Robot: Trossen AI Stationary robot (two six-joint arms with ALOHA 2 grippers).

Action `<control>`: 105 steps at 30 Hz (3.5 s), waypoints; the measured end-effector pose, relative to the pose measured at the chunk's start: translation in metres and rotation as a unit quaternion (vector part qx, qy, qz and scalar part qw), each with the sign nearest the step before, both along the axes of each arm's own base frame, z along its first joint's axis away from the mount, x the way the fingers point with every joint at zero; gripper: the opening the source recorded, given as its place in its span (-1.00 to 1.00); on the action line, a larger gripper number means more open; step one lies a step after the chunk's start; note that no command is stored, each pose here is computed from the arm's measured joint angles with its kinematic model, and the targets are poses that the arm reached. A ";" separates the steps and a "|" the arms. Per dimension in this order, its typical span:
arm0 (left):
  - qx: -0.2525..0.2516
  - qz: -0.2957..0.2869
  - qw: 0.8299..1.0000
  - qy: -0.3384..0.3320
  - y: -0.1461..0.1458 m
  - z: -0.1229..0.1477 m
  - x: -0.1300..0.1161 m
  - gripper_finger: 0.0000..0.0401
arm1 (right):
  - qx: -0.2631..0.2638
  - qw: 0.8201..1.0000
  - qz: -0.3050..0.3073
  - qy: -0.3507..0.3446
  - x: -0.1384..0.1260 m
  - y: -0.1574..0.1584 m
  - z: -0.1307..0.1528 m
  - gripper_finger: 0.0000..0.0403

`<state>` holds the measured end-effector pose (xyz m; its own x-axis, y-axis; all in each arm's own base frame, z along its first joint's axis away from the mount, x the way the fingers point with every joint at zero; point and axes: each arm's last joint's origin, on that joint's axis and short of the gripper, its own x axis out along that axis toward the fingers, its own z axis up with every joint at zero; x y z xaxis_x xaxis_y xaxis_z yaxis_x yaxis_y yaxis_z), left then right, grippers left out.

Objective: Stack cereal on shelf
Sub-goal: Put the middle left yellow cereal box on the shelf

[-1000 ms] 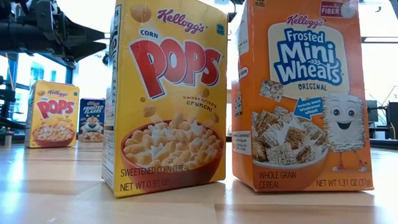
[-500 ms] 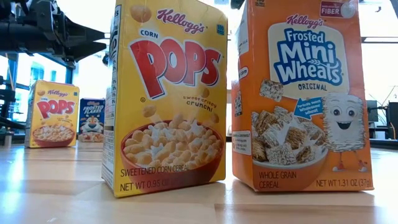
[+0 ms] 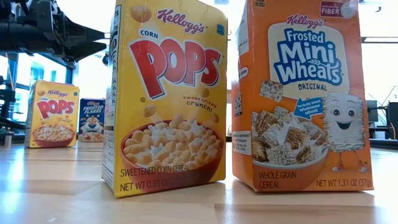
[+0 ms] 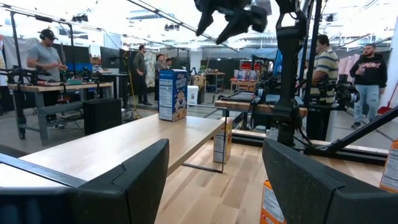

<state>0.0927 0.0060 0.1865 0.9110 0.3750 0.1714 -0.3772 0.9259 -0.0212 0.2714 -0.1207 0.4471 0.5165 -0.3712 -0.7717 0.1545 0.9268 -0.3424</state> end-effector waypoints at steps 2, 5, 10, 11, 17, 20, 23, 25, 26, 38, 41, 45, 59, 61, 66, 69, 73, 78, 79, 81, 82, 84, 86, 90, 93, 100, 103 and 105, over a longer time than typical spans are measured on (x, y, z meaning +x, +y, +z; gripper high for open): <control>0.000 0.000 1.000 0.000 0.000 0.000 0.000 0.25 | 0.013 1.000 0.003 -0.006 -0.002 0.009 0.003 0.22; 0.000 0.000 1.000 0.000 0.000 0.000 0.000 0.25 | 0.036 0.999 0.022 -0.027 -0.006 0.022 0.008 0.22; 0.000 0.000 1.000 0.000 0.000 0.000 0.000 0.25 | 0.071 0.994 0.065 -0.058 -0.013 0.044 0.011 0.22; 0.000 0.000 1.000 0.000 0.000 0.000 0.000 0.25 | 0.074 0.993 0.066 -0.060 -0.015 0.048 0.009 0.22; 0.000 0.000 1.000 0.000 0.000 0.000 0.000 0.25 | 0.077 0.995 0.046 -0.051 -0.031 0.067 -0.005 0.22; 0.000 0.000 1.000 0.000 0.000 0.000 0.000 0.25 | 0.074 0.995 0.028 -0.054 -0.043 0.074 -0.017 0.22; 0.000 0.000 1.000 0.000 0.000 0.000 0.000 0.25 | 0.070 0.995 0.011 -0.075 -0.055 0.078 -0.029 0.22; 0.000 0.000 1.000 0.000 0.000 0.000 0.000 0.25 | 0.071 0.993 0.001 -0.094 -0.063 0.080 -0.038 0.22; 0.000 0.000 1.000 0.000 0.000 0.000 0.000 0.25 | 0.075 0.992 -0.004 -0.103 -0.066 0.081 -0.042 0.22; 0.000 0.000 1.000 0.000 0.000 0.000 0.000 0.25 | 0.104 0.976 -0.015 -0.189 -0.084 0.094 -0.095 0.22; 0.000 0.000 1.000 0.000 0.000 0.000 0.000 0.25 | 0.105 0.972 -0.011 -0.210 -0.081 0.095 -0.109 0.22; 0.000 0.000 1.000 0.000 0.000 0.000 0.000 0.25 | 0.107 0.967 -0.004 -0.231 -0.074 0.097 -0.126 0.22; 0.000 0.000 1.000 0.000 0.000 0.000 0.000 0.25 | 0.110 0.945 0.009 -0.307 -0.062 0.099 -0.144 0.22; 0.000 0.000 1.000 0.000 0.000 0.000 0.000 0.25 | 0.110 0.944 0.010 -0.312 -0.062 0.099 -0.143 0.22; -0.001 0.000 1.000 -0.007 0.000 0.001 0.000 0.25 | 0.106 0.944 0.012 -0.313 -0.062 0.099 -0.143 0.22; -0.002 0.002 1.000 -0.022 0.000 0.004 -0.001 0.25 | 0.106 0.944 0.012 -0.313 -0.062 0.099 -0.143 0.22; -0.006 0.011 0.999 -0.032 0.001 0.006 -0.002 0.25 | 0.106 0.944 0.012 -0.313 -0.062 0.099 -0.143 0.22; -0.040 0.020 0.996 -0.072 0.002 0.011 -0.003 0.25 | 0.104 0.943 0.010 -0.315 -0.062 0.099 -0.143 0.22; -0.036 0.016 0.996 -0.081 0.002 0.013 -0.004 0.25 | 0.103 0.943 0.009 -0.317 -0.062 0.099 -0.142 0.22; -0.016 -0.005 0.996 -0.092 0.000 0.016 -0.004 0.25 | 0.100 0.943 0.005 -0.317 -0.062 0.098 -0.142 0.22; -0.011 -0.008 0.995 -0.096 0.000 0.017 -0.005 0.25 | 0.097 0.943 0.002 -0.317 -0.062 0.098 -0.142 0.22; -0.010 -0.003 0.995 -0.102 0.000 0.018 -0.005 0.25 | 0.095 0.944 -0.001 -0.318 -0.062 0.098 -0.142 0.22; -0.011 0.012 0.994 -0.104 0.001 0.019 -0.005 0.25 | 0.094 0.944 -0.002 -0.317 -0.062 0.098 -0.142 0.22; -0.015 0.034 0.994 -0.102 0.002 0.021 -0.004 0.25 | 0.094 0.944 -0.002 -0.317 -0.062 0.098 -0.142 0.22; -0.001 0.038 0.995 -0.094 0.002 0.032 -0.003 0.25 | 0.094 0.944 -0.002 -0.317 -0.062 0.098 -0.142 0.22; -0.004 0.053 0.998 -0.016 0.002 0.066 0.005 0.25 | 0.094 0.944 -0.002 -0.317 -0.062 0.098 -0.142 0.22; -0.018 0.069 0.997 0.033 0.003 0.080 0.009 0.25 | 0.089 0.945 0.002 -0.315 -0.062 0.098 -0.142 0.22; -0.044 0.086 0.994 0.053 0.004 0.089 0.010 0.25 | 0.087 0.946 0.003 -0.313 -0.061 0.098 -0.143 0.22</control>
